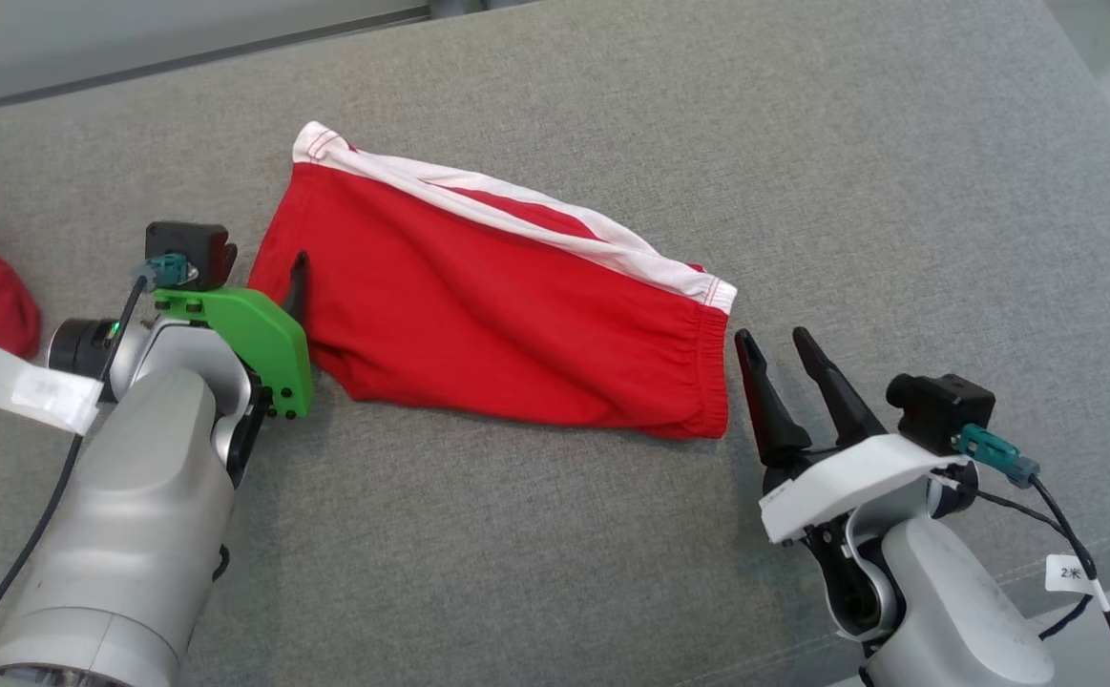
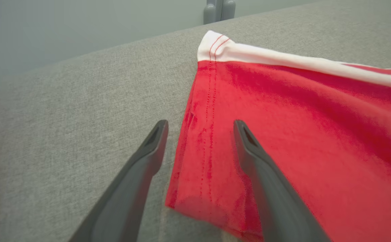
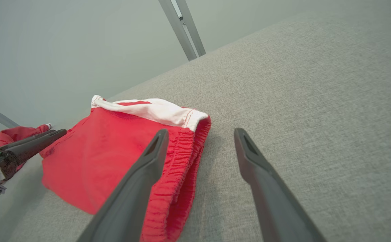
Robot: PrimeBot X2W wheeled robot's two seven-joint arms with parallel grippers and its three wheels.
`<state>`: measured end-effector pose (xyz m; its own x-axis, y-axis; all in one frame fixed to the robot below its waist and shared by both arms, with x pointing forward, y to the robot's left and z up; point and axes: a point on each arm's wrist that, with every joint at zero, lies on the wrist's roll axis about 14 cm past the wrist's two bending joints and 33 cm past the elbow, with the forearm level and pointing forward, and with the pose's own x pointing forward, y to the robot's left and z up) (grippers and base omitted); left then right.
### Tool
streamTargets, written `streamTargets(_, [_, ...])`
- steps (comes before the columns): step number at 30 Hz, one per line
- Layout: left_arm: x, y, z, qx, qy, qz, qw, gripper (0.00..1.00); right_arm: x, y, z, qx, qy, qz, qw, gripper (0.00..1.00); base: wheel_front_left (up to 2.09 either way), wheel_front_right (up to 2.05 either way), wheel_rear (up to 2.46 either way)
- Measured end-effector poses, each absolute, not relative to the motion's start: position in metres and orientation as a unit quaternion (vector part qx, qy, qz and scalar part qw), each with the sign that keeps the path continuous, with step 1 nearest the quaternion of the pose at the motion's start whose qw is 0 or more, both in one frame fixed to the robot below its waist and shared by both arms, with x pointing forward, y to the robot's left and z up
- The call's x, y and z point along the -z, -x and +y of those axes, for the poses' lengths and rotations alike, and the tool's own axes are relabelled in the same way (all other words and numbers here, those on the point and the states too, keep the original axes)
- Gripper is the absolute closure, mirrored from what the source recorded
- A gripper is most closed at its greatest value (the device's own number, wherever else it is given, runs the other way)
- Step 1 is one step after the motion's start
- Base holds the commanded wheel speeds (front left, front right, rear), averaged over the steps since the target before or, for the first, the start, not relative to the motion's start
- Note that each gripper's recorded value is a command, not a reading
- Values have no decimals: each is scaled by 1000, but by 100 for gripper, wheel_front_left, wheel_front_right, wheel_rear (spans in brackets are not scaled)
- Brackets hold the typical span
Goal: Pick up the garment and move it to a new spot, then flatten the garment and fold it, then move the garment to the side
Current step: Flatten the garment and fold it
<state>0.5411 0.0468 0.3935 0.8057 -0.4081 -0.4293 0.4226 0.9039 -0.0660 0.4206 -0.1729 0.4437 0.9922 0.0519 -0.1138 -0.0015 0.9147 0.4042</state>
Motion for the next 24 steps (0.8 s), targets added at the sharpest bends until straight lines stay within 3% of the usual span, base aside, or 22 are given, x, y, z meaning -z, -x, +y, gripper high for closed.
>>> streamTargets(14, [-367, -516, 51, 187, 53, 319, 928, 0, -465, -399, -194, 9, -195, 50, 979, 0, 0, 0, 0])
streamTargets(15, [-366, -516, 50, 187, 55, 323, 926, 8, -467, -399, -195, 10, -195, 49, 980, 0, 0, 0, 0])
streamTargets(16, [-366, -516, 49, 188, 55, 324, 925, 44, -468, -398, -196, 10, -194, 47, 980, 0, 0, 0, 0])
streamTargets(17, [-365, -515, 49, 188, 56, 325, 925, 68, -469, -398, -197, 11, -194, 46, 980, 0, 0, 0, 0])
streamTargets(18, [-365, -515, 49, 189, 55, 326, 925, 100, -470, -397, -197, 12, -194, 45, 980, 0, 0, 0, 0])
streamTargets(24, [-365, -508, 46, 195, 62, 324, 924, 100, -473, -394, -200, 16, -195, 40, 980, 0, 0, 0, 0])
